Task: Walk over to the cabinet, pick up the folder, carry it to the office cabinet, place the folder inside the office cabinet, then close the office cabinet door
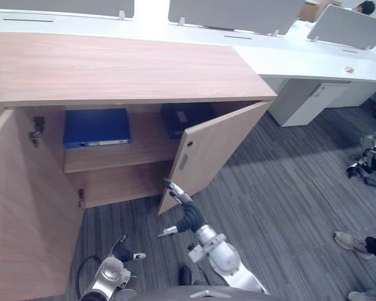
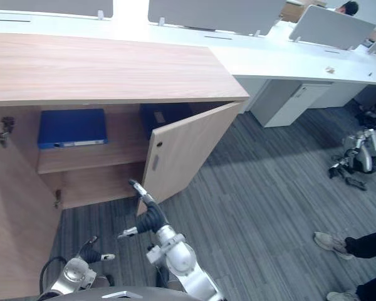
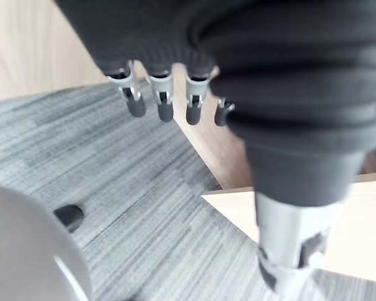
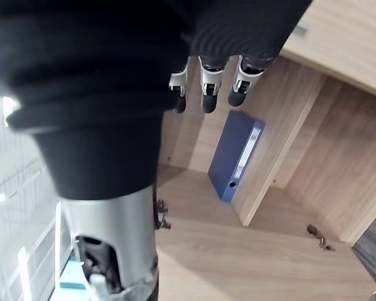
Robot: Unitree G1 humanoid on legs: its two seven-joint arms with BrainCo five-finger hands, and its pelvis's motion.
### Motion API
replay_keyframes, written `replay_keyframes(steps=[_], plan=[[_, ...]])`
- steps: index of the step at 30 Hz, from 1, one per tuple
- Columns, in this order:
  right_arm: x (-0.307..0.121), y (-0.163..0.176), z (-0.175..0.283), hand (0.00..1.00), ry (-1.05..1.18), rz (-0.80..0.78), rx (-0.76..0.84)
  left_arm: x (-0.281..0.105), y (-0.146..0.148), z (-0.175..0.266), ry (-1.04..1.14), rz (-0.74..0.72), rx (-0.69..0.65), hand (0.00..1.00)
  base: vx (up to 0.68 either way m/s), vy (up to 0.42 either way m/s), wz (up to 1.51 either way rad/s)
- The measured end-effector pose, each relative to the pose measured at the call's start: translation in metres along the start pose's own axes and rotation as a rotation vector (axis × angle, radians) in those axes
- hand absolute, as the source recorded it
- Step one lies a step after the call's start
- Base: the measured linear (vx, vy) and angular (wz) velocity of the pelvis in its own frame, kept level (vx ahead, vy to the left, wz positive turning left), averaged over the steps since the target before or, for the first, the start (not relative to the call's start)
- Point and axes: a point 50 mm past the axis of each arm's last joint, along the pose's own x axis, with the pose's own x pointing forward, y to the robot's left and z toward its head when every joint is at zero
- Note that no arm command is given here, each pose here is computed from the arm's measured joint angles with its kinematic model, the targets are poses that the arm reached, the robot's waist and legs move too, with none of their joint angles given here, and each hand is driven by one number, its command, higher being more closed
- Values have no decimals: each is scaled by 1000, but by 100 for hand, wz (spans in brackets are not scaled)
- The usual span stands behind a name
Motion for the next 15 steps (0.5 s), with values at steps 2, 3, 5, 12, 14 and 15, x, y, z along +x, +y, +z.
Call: replay_keyframes(steps=[2,3,5,12,14,15], plan=[[16,-11,-5,0,13,15,-54,0,1,-2,5,0,8,0,33,95,6],[19,-14,-8,0,25,13,-63,0,1,-2,4,-1,8,0,23,55,1],[26,-26,-16,0,66,-13,-60,0,2,-2,6,0,8,0,-7,29,5],[27,-77,-35,0,172,-174,-105,-2,-1,-7,23,-7,-4,0,82,-31,8],[21,-90,-41,0,208,-222,-115,-2,-3,-7,28,-14,-18,0,103,-22,4],[16,-96,-46,0,235,-250,-112,-2,-5,-8,33,-16,-25,0,96,-17,1]])
